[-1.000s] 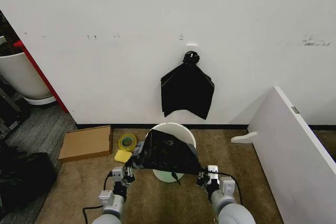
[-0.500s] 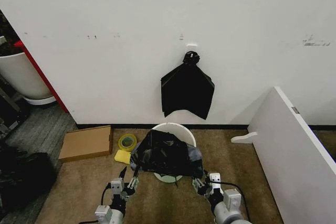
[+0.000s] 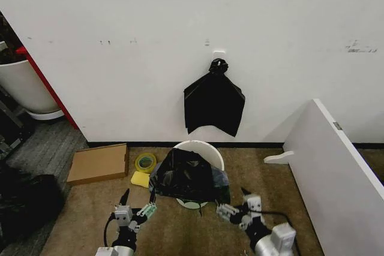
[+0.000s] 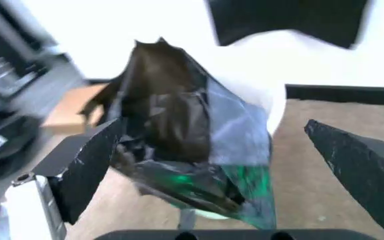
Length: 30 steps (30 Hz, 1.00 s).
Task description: Place the garbage bag over the trash bin.
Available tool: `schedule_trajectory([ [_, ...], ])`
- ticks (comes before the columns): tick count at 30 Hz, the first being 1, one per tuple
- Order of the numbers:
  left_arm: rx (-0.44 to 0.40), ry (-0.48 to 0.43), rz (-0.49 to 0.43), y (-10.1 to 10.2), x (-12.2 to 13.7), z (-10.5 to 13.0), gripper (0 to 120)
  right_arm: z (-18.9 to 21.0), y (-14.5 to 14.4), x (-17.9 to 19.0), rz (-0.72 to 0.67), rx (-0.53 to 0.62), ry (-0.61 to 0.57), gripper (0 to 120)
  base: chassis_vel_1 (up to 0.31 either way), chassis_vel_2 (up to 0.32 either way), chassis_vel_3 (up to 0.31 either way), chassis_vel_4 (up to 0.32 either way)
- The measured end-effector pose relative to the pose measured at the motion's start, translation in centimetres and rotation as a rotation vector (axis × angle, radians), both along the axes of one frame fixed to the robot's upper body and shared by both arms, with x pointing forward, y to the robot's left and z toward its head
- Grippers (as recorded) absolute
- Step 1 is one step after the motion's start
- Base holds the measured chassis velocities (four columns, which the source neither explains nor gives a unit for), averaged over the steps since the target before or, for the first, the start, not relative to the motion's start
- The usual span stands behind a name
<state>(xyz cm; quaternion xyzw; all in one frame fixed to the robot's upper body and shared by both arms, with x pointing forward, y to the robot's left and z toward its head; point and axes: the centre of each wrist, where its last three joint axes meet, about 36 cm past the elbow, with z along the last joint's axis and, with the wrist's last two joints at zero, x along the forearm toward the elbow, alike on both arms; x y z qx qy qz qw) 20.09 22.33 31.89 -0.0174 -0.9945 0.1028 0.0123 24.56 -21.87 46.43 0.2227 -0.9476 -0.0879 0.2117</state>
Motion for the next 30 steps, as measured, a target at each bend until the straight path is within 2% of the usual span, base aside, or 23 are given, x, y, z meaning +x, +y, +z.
schedule_trajectory([
  [2, 0.005, -0.008, 0.007, 0.0, -0.7, 0.1, 100, 2.5, -2.8, 3.6, 0.086, 0.033, 0.044, 100, 0.000, 0.000, 0.000, 0.000],
  [3, 0.005, -0.008, 0.007, 0.0, -0.7, 0.1, 100, 2.5, -2.8, 3.6, 0.086, 0.033, 0.044, 100, 0.000, 0.000, 0.000, 0.000],
  [6, 0.018, -0.023, 0.008, 0.2, -1.0, 0.3, 100, 3.5, -5.6, 7.7, 0.165, 0.025, 0.085, 100, 0.000, 0.000, 0.000, 0.000],
  [8, 0.026, -0.031, 0.016, 0.3, -1.4, 0.3, 100, 3.2, -6.9, 11.3, 0.192, -0.010, 0.108, 100, 0.000, 0.000, 0.000, 0.000],
  [10, 0.030, -0.034, 0.018, 0.3, -1.6, 0.3, 100, 3.1, -7.1, 12.2, 0.196, -0.018, 0.112, 100, 0.000, 0.000, 0.000, 0.000],
  [11, 0.037, -0.040, 0.020, 0.4, -1.8, 0.3, 100, 2.8, -7.2, 14.4, 0.209, -0.036, 0.123, 100, 0.000, 0.000, 0.000, 0.000],
  [15, 0.041, -0.047, 0.017, 0.1, -2.7, 0.6, 100, 1.1, -6.8, 20.1, 0.266, -0.066, 0.153, 100, 0.000, 0.000, 0.000, 0.000],
  [16, 0.041, -0.047, 0.017, 0.1, -2.7, 0.6, 100, 1.1, -6.8, 20.1, 0.266, -0.066, 0.153, 100, 0.000, 0.000, 0.000, 0.000],
  [18, 0.040, -0.047, 0.016, 0.0, -2.9, 0.7, 100, 0.7, -6.5, 22.6, 0.281, -0.086, 0.158, 100, 0.000, 0.000, 0.000, 0.000],
  [22, 0.041, -0.045, 0.017, -0.4, -3.4, 0.8, 100, -0.3, -4.7, 27.8, 0.331, -0.121, 0.162, 100, 0.000, 0.000, 0.000, 0.000],
  [26, 0.038, -0.043, 0.018, -0.8, -3.7, 0.9, 100, -1.4, -3.4, 29.5, 0.350, -0.139, 0.159, 100, 0.000, 0.000, 0.000, 0.000],
  [30, 0.028, -0.033, 0.025, -1.1, -4.1, 0.9, 100, -4.0, -2.1, 30.9, 0.388, -0.191, 0.163, 100, 0.000, 0.000, 0.000, 0.000],
])
